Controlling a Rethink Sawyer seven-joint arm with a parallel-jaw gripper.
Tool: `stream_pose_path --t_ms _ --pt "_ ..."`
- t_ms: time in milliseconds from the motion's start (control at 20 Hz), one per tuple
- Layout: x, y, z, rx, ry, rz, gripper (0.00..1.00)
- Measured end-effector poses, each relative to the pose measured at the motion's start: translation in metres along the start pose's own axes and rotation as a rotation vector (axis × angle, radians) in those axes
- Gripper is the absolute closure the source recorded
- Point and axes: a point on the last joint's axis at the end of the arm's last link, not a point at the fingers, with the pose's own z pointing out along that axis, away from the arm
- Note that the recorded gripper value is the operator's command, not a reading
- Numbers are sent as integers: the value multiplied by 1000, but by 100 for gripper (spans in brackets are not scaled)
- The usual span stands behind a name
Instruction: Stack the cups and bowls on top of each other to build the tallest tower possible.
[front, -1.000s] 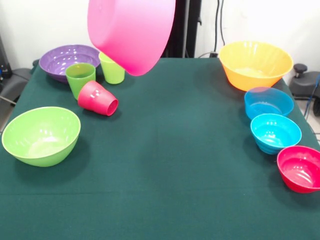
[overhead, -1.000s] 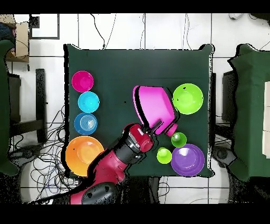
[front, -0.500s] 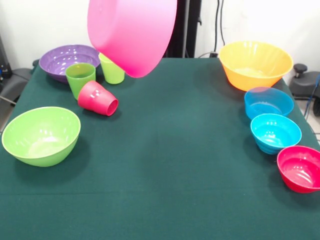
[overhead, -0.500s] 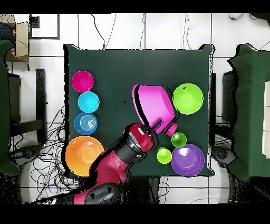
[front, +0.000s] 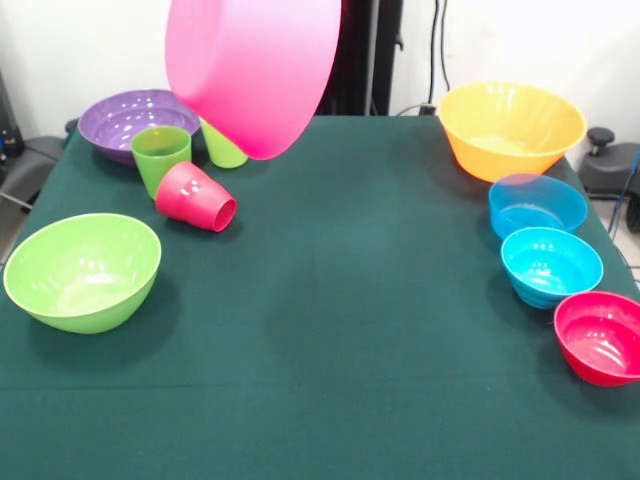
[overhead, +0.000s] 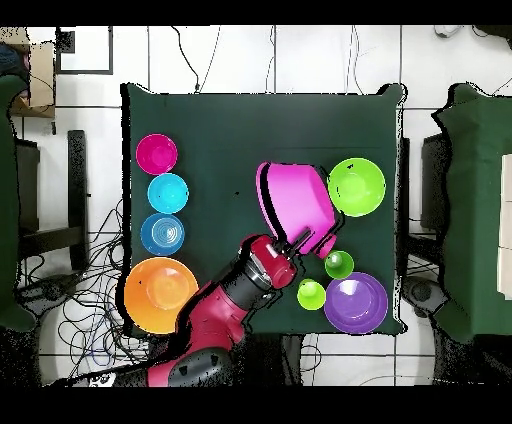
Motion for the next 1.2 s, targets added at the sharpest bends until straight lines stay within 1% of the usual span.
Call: stream_pose_path --t_ms 350,450,600,850,1200 --pt "6 0 1 15 -5 4 100" --pt "7 -1 1 23 -12 8 100" --pt "8 -1 1 27 -19 10 100" --pt "9 1 2 33 -42 19 100" --pt "11 3 2 46 -60 43 100"
